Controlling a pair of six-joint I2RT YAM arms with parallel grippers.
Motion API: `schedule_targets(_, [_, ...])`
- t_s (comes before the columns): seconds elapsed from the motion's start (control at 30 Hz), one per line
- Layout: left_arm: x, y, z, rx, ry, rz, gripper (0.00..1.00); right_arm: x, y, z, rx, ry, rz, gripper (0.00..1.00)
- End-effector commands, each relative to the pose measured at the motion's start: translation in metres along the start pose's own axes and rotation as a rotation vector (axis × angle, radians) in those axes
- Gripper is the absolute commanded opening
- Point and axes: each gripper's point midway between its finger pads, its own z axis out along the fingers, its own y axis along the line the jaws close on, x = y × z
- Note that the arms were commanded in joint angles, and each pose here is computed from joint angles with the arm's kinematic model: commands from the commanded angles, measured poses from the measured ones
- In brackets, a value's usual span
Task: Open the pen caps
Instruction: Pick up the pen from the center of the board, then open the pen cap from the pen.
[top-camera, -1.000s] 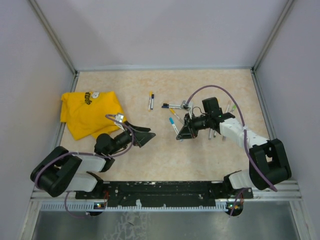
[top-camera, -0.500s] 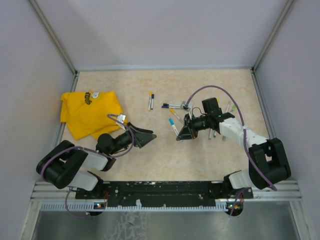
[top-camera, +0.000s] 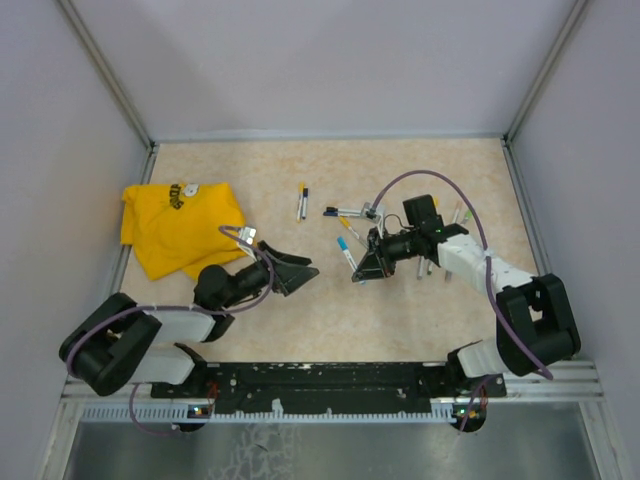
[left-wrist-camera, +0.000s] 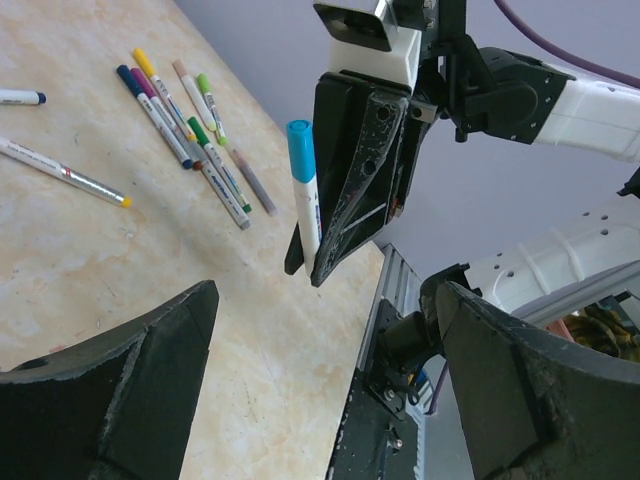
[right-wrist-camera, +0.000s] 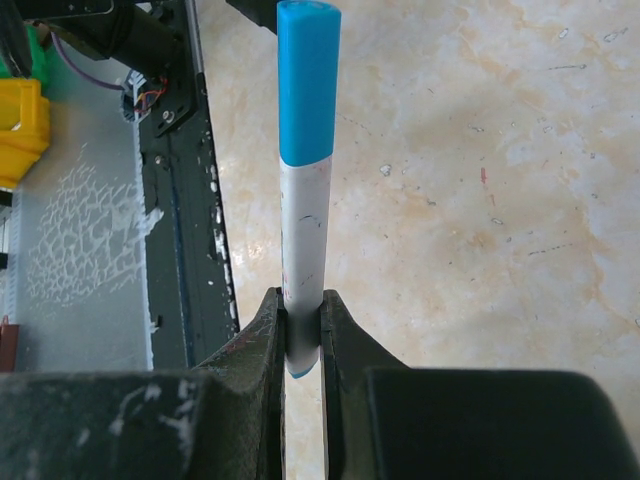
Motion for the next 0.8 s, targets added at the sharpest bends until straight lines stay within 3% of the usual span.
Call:
schedule_targets(0.0, [-0.010,0.000,0.009,-0.032,-0.010,0.064,0.95,-0.019,0.005,-0.001,-0.033,-0.027,-0.062,0.00])
schedule_targets(0.4, [-0.019,-0.009,0.017,0.014,-0.045,0.036,0.95,-0.018,0.010,0.001,-0.054,-0.019,-0.071,0.00])
schedule_targets(0.77, [-0.013,0.003,0.028,-0.023,0.001,-0.008,0.94,-0.017,0.012,0.003,-0.066,-0.011,-0.074,0.00])
